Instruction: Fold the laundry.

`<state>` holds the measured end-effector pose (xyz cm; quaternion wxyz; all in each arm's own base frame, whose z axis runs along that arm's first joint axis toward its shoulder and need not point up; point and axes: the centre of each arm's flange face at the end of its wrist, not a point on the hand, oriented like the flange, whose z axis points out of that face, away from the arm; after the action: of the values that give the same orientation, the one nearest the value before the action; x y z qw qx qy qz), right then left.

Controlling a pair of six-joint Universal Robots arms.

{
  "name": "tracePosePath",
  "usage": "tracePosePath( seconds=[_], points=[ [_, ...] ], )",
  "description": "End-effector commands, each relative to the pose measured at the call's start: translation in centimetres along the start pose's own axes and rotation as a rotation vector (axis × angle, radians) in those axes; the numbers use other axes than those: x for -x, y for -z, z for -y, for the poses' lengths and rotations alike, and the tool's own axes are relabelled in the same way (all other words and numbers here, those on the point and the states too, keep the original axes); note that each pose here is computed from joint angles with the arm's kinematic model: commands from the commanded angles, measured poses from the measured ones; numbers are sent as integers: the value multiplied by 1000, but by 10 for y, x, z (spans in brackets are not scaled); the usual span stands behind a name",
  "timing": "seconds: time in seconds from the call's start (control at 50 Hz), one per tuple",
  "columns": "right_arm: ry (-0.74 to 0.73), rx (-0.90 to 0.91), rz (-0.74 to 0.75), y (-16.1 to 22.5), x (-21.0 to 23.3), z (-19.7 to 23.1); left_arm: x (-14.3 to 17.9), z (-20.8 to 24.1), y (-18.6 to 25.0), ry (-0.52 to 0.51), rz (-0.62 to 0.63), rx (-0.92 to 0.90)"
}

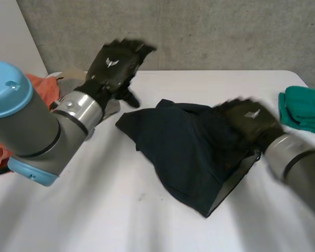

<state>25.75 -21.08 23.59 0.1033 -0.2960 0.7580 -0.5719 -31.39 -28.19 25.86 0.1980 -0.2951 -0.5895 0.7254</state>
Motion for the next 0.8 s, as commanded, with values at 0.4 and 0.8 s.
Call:
tracePosePath(
  seconds=[0.4, 0.8],
  points=[
    [-96, 126, -20, -7, 78, -95, 17, -162, -45, -212, -130, 251],
    [17, -37, -113, -8, 55, -55, 7, -134, -58, -257, -36, 210]
  ],
)
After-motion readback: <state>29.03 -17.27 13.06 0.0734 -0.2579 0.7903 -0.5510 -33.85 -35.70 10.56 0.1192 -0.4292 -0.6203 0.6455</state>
